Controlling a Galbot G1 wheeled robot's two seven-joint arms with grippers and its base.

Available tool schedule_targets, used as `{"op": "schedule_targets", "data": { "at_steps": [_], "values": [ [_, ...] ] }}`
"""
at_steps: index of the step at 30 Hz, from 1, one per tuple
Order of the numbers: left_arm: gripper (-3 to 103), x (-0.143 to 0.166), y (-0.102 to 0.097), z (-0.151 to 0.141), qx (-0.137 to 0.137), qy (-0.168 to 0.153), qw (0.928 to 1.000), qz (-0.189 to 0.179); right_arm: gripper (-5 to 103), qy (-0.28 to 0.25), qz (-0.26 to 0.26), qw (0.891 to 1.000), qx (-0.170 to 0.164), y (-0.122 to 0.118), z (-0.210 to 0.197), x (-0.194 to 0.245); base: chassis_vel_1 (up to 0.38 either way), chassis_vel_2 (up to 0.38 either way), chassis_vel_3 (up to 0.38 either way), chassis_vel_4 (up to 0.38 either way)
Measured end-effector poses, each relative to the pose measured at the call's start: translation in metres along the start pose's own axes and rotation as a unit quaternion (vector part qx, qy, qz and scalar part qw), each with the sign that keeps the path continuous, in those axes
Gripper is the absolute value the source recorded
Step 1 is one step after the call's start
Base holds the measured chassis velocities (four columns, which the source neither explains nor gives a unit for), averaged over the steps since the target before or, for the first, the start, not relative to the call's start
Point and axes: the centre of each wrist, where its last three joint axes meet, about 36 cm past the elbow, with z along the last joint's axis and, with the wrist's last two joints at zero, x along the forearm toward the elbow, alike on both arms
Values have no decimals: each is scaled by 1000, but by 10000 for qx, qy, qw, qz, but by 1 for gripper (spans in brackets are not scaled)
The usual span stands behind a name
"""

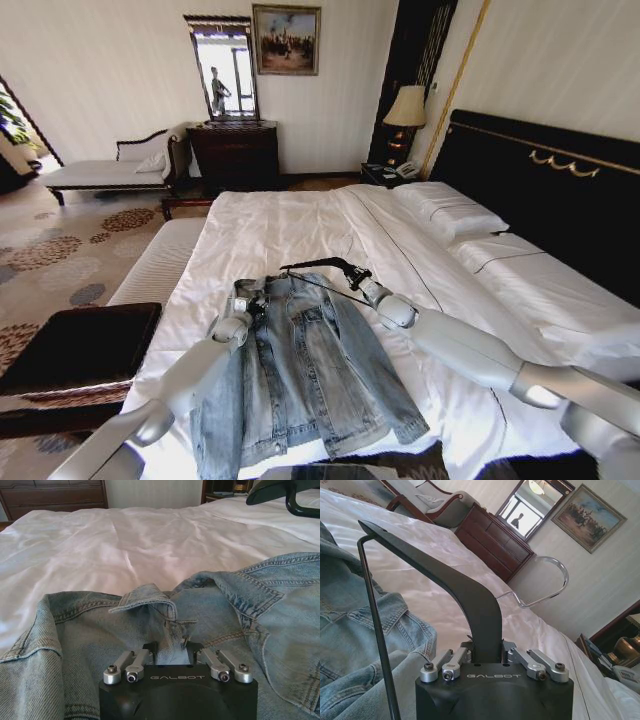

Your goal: Pick up the clothes from the bed and hang them on the clothes hanger.

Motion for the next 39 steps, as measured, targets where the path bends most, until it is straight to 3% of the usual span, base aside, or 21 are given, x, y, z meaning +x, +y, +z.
{"op": "schedule_targets", "data": {
  "at_steps": [2, 6, 10, 16, 25, 30, 39],
  "values": [
    [31, 0, 1, 0, 7, 1, 10000, -5, 26, -3, -10, 10000, 2, 1, 0, 0, 0, 0, 0, 0],
    [10, 2, 5, 0, 71, -30, 10000, -46, 26, -11, -59, 10000, 59, 4, 0, 0, 0, 0, 0, 0],
    [1, 9, 11, -5, 167, -139, 9997, -75, 26, -96, -131, 9996, 250, 2, -3, -3, 0, 0, 0, 0],
    [1, 22, 18, -15, 248, -318, 9992, -74, 26, -267, -303, 9977, 553, 2, -13, -11, 0, 0, 0, 0],
    [1, 45, 8, -20, 132, -553, 9984, 63, 26, -322, -859, 9901, 1059, 37, -24, -38, 0, 0, 0, 0],
    [1, 62, -1, -15, 63, -621, 9978, 229, 26, -255, -926, 9895, 1080, 47, -28, -54, 0, 0, 0, 0],
    [1, 81, 5, 0, -3, -580, 9980, 260, 26, -105, -855, 9891, 1192, 40, -20, -73, 0, 0, 0, 0]
  ]
}}
